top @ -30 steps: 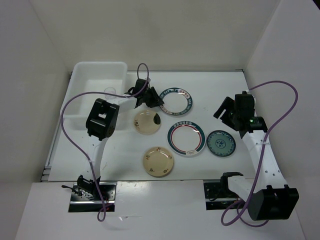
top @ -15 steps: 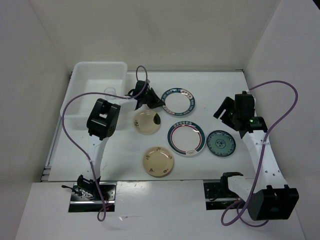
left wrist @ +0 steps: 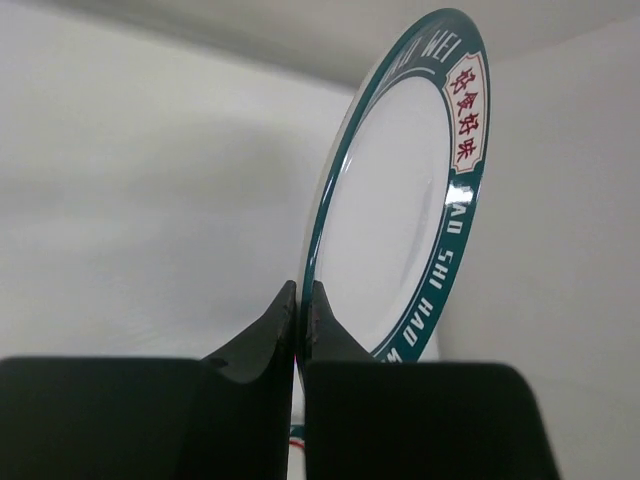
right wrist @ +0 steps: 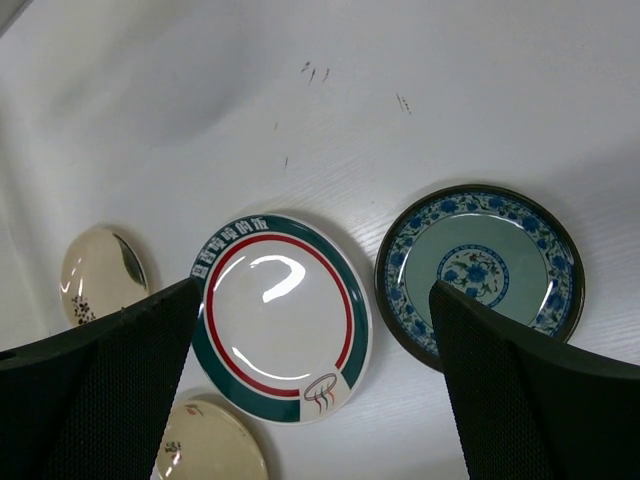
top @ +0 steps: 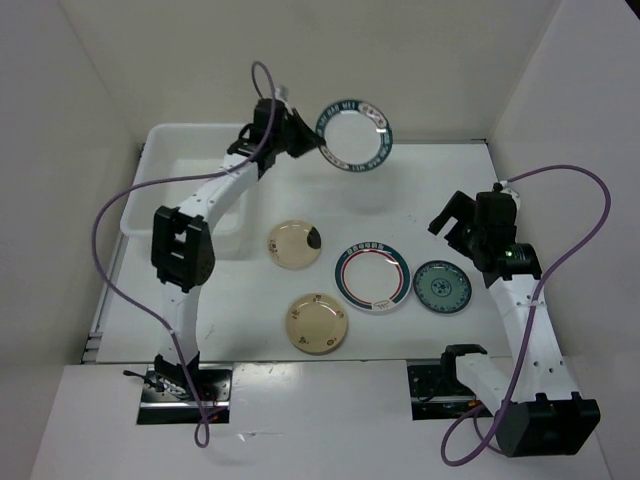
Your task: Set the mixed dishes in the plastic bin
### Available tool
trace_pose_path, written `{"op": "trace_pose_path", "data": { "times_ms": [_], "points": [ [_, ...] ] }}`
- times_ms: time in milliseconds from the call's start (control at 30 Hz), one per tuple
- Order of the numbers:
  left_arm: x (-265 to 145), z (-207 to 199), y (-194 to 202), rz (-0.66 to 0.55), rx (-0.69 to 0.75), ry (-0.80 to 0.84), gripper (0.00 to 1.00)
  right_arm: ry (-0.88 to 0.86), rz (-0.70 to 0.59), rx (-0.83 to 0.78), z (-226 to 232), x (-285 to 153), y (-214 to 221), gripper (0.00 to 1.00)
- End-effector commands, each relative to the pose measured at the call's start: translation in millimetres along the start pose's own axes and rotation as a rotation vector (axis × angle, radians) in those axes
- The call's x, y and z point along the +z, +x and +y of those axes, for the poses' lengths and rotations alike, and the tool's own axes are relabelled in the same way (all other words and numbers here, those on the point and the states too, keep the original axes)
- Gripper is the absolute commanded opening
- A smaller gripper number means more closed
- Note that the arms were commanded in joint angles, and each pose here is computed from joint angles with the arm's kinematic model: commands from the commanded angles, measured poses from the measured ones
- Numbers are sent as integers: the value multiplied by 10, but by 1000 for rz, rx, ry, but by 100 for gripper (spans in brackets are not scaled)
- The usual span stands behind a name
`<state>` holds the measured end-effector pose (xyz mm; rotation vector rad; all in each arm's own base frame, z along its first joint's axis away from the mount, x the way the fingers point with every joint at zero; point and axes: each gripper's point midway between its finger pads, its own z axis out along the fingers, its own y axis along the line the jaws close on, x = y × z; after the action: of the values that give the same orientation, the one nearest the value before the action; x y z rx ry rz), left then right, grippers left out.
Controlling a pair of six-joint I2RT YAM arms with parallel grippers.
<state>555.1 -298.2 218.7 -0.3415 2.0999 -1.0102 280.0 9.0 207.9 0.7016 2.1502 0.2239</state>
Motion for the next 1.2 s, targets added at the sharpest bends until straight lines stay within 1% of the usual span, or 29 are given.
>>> {"op": "trace_pose_path", "data": {
  "times_ms": [0, 33, 67, 100, 133, 167, 200, 267, 300, 333, 400, 500, 567, 700, 767, 800, 1000, 1100, 1167],
  "points": [
    [-1117, -822, -1257, -346, 102, 99, 0, -10, -56, 8, 14, -19, -108, 100],
    [-1255, -764, -1393, -393, 113, 56, 0, -10, -56, 8, 14, -19, -108, 100],
    [-1399, -592, -1561, -446, 117, -11, 0, -10, -56, 8, 14, -19, -108, 100],
    [-1679, -524, -1741, -531, 120, -78, 0, -10, -56, 8, 14, -19, -108, 100],
    [-1816, -409, -1835, -569, 122, -119, 0, -10, -56, 8, 14, -19, -108, 100],
    [-2008, -141, -2009, -614, 100, -183, 0, -10, -56, 8, 14, -19, -108, 100],
    [-2206, 56, -2021, -635, 82, -239, 0, -18, -51, 8, 27, -21, -99, 100],
    [-2469, 388, -2121, -675, 54, -311, 0, -18, -51, 8, 27, -21, -99, 100],
    [-2770, 556, -2252, -730, 27, -346, 0, -18, -51, 8, 27, -21, -99, 100],
    [-2818, 849, -2177, -717, 1, -412, 0, -18, -51, 8, 27, -21, -99, 100],
    [-3132, 1143, -2239, -767, -12, -501, 0, -20, -38, 7, 35, -1, -78, 100],
    [-3283, 1524, -2149, -779, 2, -650, 0, -14, -29, 6, 28, 26, -65, 100],
    [-3329, 1707, -2084, -778, 9, -733, 0, -14, -29, 6, 28, 26, -65, 100],
    [-3343, 2200, -1864, -719, 19, -908, 0, -9, -21, 5, 22, 48, -52, 100],
    [-3354, 2375, -1756, -695, 6, -948, 0, -9, -21, 5, 22, 48, -52, 100],
    [-3370, 2479, -1758, -704, -2, -969, 0, -9, -21, 5, 22, 48, -52, 100],
    [-3354, 2807, -1658, -686, -46, -1025, 0, -9, -21, 5, 22, 48, -52, 100],
    [-3299, 2997, -1598, -670, -79, -1038, 0, -9, -21, 5, 22, 48, -52, 100],
    [-3237, 3064, -1539, -641, -103, -1018, 0, -9, -21, 5, 22, 48, -52, 100]
  ]
}}
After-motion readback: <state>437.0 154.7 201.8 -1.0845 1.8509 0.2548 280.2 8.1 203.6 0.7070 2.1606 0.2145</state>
